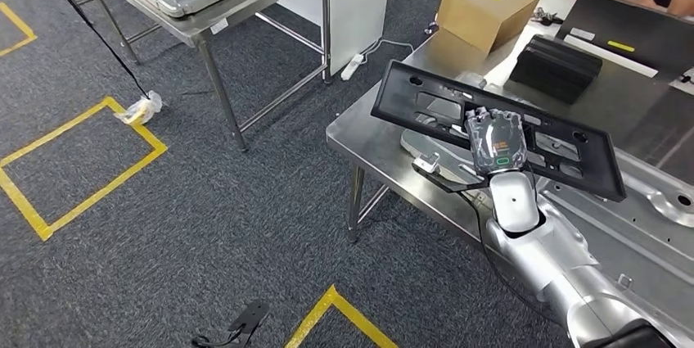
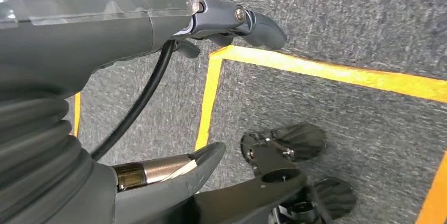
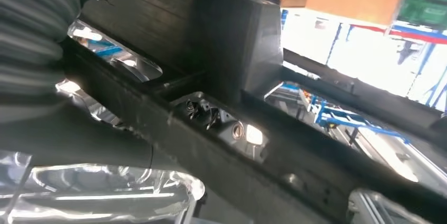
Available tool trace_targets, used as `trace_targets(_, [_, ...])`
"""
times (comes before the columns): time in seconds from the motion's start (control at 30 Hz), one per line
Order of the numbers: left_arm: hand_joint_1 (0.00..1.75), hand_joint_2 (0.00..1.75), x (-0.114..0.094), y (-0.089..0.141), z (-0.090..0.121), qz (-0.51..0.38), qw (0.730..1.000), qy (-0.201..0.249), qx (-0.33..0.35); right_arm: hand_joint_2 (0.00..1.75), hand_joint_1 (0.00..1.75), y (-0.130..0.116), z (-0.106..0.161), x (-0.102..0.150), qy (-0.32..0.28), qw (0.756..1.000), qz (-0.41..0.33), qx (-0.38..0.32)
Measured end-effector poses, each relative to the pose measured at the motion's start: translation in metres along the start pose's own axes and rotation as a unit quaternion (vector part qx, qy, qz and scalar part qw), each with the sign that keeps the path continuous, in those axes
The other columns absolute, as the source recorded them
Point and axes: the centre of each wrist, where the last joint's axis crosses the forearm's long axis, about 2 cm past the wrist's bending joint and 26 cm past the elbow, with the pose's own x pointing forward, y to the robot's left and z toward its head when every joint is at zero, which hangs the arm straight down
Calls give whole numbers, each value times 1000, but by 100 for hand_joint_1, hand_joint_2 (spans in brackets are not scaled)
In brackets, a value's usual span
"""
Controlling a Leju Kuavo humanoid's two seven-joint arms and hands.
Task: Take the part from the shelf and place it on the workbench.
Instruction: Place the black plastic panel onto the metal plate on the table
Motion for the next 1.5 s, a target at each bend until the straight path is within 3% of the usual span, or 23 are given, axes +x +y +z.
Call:
trace_targets(1.2, [0, 175, -5, 1, 0, -1, 1000, -2, 3, 175, 175, 10, 9, -2, 18, 1000, 10, 19])
trace_targets(1.5, [0, 175, -8, 0, 1, 10, 999, 32, 13, 175, 175, 9, 9, 4, 2, 1000, 5, 17])
